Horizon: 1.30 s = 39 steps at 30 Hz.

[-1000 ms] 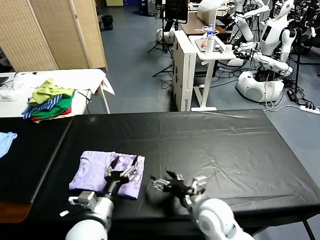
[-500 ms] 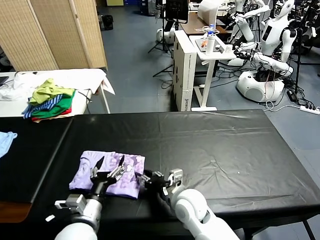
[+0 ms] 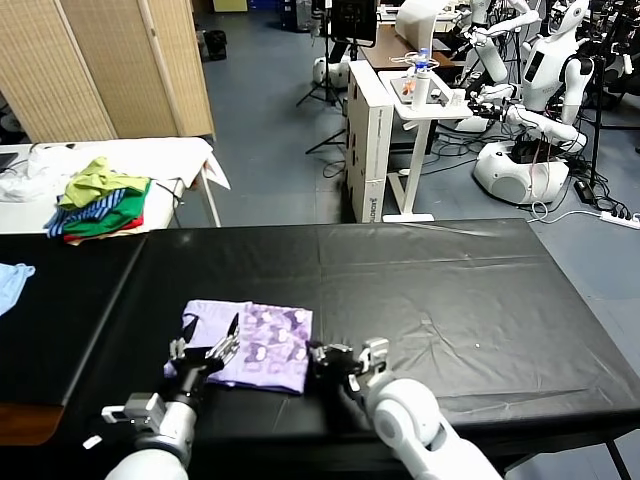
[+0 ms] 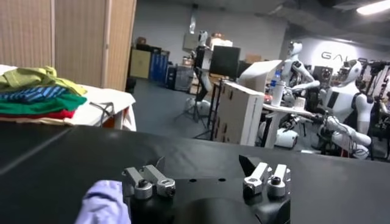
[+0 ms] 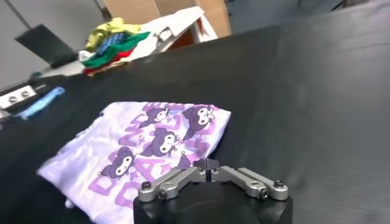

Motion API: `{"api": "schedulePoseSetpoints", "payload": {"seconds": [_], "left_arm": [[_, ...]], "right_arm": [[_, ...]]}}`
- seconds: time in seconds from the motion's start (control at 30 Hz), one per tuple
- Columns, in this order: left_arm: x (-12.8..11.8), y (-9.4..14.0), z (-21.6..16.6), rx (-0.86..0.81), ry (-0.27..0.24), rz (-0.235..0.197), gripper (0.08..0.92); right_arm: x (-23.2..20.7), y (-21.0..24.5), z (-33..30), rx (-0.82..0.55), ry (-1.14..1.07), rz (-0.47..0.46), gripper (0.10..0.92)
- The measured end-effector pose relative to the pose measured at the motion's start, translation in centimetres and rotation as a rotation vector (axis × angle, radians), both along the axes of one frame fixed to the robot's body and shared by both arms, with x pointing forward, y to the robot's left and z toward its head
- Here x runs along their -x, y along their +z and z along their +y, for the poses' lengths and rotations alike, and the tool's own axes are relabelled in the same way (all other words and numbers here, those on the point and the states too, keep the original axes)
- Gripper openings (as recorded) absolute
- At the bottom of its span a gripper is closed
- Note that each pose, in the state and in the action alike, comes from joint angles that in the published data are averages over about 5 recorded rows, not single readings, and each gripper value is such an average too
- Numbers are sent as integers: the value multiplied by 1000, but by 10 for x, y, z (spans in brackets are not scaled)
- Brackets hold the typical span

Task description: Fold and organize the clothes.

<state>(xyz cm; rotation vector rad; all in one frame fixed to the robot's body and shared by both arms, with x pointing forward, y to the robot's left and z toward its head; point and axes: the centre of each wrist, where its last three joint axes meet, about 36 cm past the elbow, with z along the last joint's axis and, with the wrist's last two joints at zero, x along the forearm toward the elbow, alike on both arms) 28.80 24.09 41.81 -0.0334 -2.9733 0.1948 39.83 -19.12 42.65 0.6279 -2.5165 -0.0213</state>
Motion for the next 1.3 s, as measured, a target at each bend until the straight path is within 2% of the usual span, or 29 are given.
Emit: {"api": "schedulePoseSetpoints", "payload": {"seconds": [0.07, 0.17, 0.3, 0.43, 0.53, 0.93, 1.3], "left_arm": [[0, -2, 0, -2, 7, -5, 907], [0, -4, 0, -8, 20, -9, 907], [2, -4, 1, -18, 26, -4, 907], [6, -7, 5, -35, 26, -21, 907], [12, -9, 10, -42, 35, -22, 907], [63, 3, 22, -93, 30, 112, 907], [101, 24, 28, -141, 30, 212, 907]], "right_arm": [[2, 3, -7, 22, -7, -14, 222], [6, 7, -15, 43, -18, -31, 392], [14, 13, -24, 55, -33, -52, 658], [23, 18, -32, 69, -52, -90, 856], [33, 21, -37, 79, -70, -127, 900], [105, 38, -60, 102, -166, -187, 907], [176, 42, -54, 164, -303, -271, 907]]}}
